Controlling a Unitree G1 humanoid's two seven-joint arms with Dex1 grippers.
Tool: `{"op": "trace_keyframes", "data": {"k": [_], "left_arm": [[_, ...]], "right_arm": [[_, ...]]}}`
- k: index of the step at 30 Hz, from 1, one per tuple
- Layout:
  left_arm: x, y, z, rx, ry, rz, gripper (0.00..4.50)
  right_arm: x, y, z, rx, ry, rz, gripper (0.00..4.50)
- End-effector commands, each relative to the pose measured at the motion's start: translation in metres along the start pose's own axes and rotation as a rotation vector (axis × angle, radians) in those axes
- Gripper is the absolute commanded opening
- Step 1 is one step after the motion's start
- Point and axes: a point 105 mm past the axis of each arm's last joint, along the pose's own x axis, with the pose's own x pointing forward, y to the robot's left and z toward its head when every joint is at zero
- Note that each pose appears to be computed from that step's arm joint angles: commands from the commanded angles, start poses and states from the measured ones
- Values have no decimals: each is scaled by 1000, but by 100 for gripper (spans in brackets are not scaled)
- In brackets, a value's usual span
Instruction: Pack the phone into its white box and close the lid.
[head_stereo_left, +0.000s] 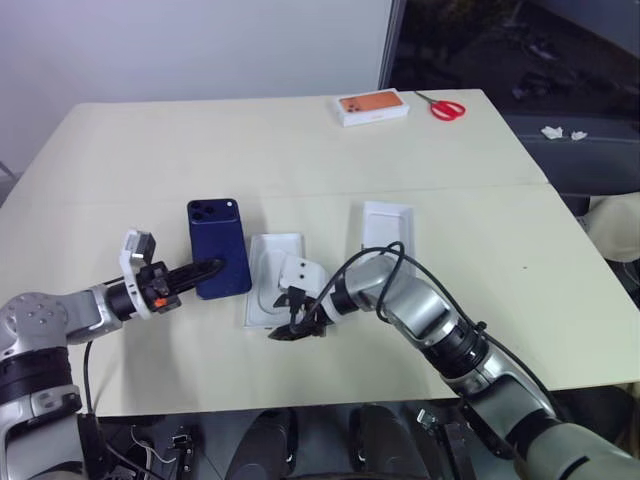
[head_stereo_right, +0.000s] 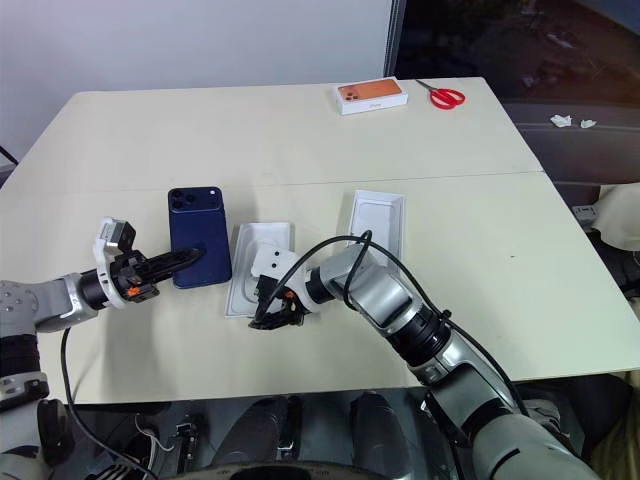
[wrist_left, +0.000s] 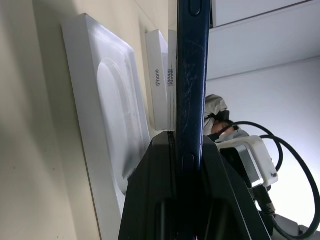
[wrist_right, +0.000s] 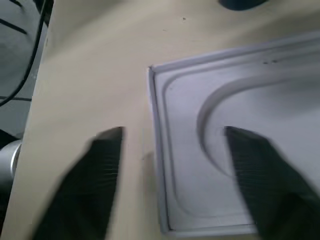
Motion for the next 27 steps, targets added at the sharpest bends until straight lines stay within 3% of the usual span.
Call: {"op": "trace_keyframes", "data": {"k": [1, 8, 11, 15, 27], "left_arm": [[-3, -15, 10, 57, -23, -46, 0], [-3, -15, 12, 56, -30, -48, 0], [-2, -16, 10, 53, -19, -55, 0], [3, -14, 3, 33, 19, -47, 0], [37, -3, -36, -22, 174, -5, 0]], "right_arm": [[-9, 1, 18, -16, -51, 13, 389], [-29, -27, 44, -19, -151, -80, 389], [-32, -36, 39, -47, -131, -110, 308], [-37, -48, 33, -58, -120, -171, 115], [-94, -76, 3, -21, -107, -328, 115]]}}
